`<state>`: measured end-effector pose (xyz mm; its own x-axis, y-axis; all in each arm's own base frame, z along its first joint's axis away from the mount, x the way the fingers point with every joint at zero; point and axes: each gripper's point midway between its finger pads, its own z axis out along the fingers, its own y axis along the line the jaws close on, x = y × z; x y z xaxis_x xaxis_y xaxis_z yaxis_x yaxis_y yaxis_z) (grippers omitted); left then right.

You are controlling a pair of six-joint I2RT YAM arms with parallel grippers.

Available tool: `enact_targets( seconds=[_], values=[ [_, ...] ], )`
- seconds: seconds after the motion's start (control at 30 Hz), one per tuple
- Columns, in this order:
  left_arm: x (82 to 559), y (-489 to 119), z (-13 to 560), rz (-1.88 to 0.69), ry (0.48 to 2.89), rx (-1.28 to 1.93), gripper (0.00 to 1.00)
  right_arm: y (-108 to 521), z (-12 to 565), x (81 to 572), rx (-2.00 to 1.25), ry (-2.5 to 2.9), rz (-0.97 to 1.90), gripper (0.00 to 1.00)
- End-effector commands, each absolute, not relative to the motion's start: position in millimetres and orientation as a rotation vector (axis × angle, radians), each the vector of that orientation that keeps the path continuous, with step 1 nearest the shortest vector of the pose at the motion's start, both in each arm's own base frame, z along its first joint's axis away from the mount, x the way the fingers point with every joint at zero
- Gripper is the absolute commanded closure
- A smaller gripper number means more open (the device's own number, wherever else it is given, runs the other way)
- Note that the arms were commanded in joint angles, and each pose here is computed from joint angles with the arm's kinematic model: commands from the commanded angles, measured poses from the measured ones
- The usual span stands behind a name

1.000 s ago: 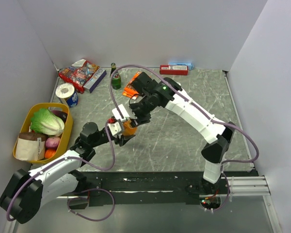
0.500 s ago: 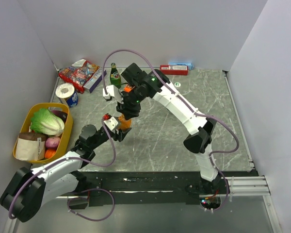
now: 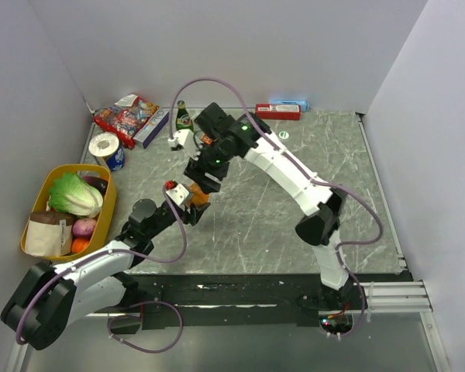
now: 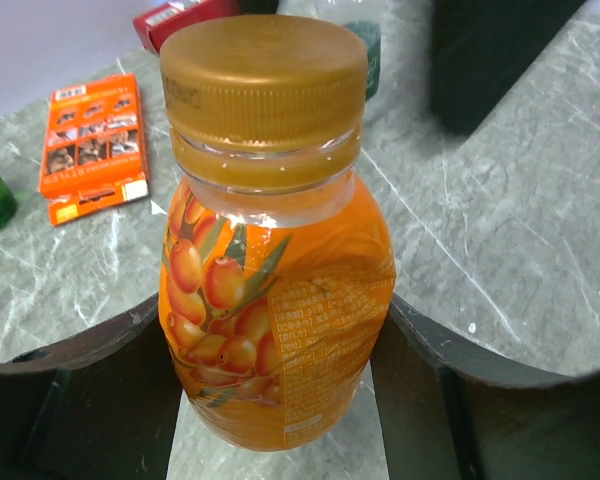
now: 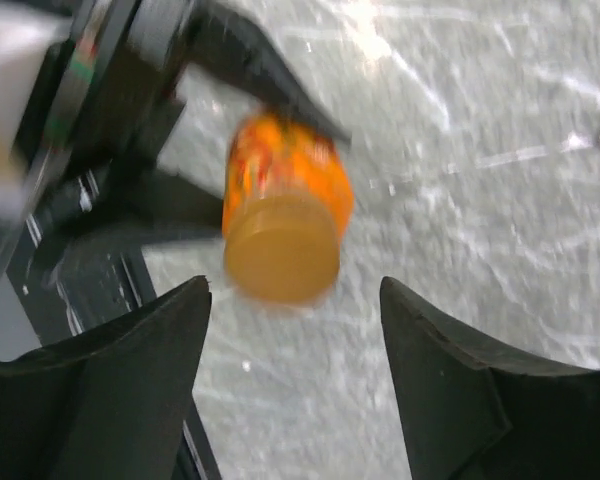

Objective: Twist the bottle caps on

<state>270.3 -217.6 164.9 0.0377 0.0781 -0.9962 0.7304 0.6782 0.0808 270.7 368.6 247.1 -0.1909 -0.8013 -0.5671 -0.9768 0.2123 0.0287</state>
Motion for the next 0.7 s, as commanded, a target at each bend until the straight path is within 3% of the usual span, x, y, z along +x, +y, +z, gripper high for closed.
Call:
enact_targets(
  seconds=[0.0,0.2,0.4,0.67],
  values=[
    [273.6,-224.4,178.8,-0.598,1.428,0.714,0.99,306.8,308.8,244.2,-1.567,2.011,0.482,0.21],
    [262.9,-233.1,183.4,-0.665,1.391,0.811,0.99,273.9,336.4,228.3,-1.71,1.733,0.473,0.24],
    [240.0,-248.6,195.4,-0.721,1.277,1.027,0.99,297.9,354.7,221.6,-1.93,1.152,0.443,0.24],
    [225.2,-249.8,206.7,-0.687,1.179,1.158,0.99,318.7,338.9,203.7,-2.18,0.858,0.48,0.22]
  ],
)
